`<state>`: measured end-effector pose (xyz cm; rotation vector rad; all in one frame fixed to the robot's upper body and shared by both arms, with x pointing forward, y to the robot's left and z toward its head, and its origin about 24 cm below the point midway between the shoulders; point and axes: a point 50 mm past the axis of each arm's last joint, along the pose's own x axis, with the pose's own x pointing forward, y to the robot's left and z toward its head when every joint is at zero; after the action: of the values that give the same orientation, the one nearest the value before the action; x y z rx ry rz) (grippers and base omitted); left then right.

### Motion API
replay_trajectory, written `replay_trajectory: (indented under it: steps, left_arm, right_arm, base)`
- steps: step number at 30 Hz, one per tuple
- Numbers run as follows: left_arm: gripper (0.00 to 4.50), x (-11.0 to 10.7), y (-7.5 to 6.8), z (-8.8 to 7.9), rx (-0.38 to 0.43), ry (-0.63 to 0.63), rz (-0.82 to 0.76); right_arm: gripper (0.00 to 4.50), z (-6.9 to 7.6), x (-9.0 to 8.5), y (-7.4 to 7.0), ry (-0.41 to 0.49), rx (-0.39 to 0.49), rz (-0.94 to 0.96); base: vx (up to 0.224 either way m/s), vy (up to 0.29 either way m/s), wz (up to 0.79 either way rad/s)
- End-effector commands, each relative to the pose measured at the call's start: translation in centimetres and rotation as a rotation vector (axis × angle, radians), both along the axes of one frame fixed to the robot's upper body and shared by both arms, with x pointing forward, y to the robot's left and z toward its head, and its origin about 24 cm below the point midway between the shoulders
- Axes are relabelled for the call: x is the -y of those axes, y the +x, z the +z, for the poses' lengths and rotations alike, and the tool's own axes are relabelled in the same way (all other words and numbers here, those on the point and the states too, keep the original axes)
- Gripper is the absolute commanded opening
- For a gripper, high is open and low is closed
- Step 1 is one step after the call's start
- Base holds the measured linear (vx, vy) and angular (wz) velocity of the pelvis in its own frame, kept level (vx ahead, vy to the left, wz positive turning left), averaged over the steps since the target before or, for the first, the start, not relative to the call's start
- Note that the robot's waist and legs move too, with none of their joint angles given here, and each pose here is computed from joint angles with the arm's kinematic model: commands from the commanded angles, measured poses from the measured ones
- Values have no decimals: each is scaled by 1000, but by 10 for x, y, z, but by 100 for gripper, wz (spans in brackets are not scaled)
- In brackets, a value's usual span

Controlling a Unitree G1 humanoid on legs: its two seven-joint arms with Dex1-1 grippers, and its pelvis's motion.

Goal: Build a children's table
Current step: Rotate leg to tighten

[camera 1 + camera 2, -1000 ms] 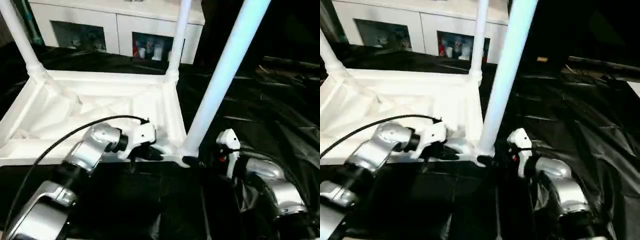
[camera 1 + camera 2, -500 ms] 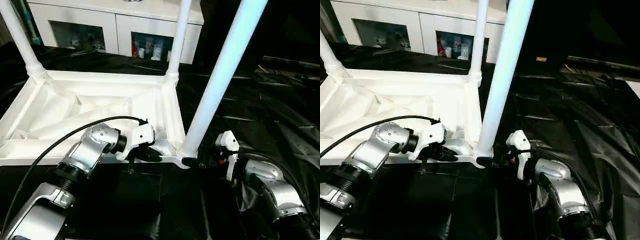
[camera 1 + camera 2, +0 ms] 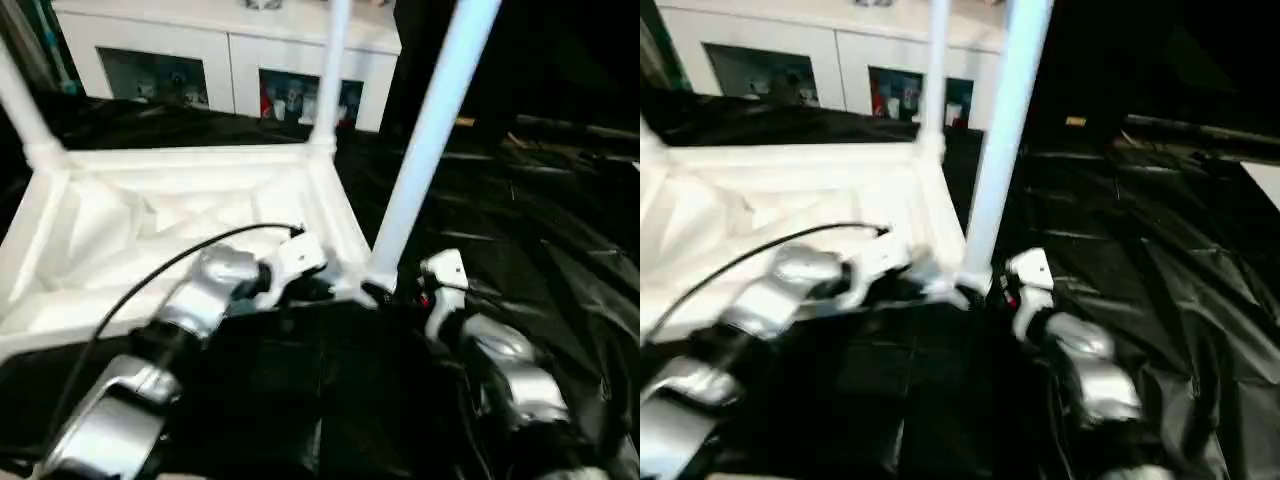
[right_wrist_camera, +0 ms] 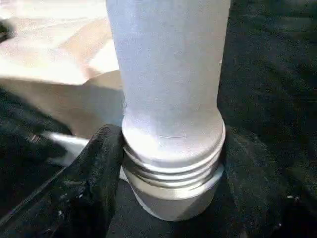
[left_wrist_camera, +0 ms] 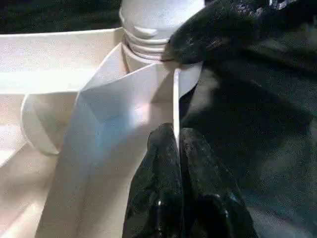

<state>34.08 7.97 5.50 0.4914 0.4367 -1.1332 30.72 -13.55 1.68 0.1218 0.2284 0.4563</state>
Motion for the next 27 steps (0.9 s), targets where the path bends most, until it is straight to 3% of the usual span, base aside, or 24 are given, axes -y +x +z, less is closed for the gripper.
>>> replay_trajectory:
  steps: [1, 7, 11, 12, 17, 21, 24, 27]
  left_arm:
    - [0, 24, -8, -15, -53, -17, 9]
    - [0, 45, -5, -14, -25, -25, 39]
    - [0, 45, -7, -13, -25, -35, 2]
    - [0, 43, -8, -13, -28, -32, -9]
    - [0, 22, -11, -11, -45, -31, -92]
    - [0, 7, -17, -11, -54, -16, -169]
    - [0, -2, -30, -8, -90, -46, -310]
    - [0, -7, -35, -8, -99, -32, -347]
  right_arm:
    - [271, -6, 7, 8, -35, -41, -155]
    - [271, -5, -9, 15, -105, -18, -190]
    - [271, -1, -7, 13, -73, 20, -151]
    - [327, 0, -5, 12, -67, 31, -142]
    - [366, 7, 16, 2, -65, 70, 28]
    - [377, 11, 28, -6, -114, 76, 171]
    - [377, 18, 36, -13, -136, 103, 286]
    - [377, 19, 36, -15, -134, 114, 332]
  base:
    - [0, 0, 0]
    - [0, 0, 0]
    - [0, 0, 0]
    - [0, 0, 0]
    - [0, 0, 0]
    - [0, 0, 0]
    - [0, 0, 0]
    - [0, 0, 0]
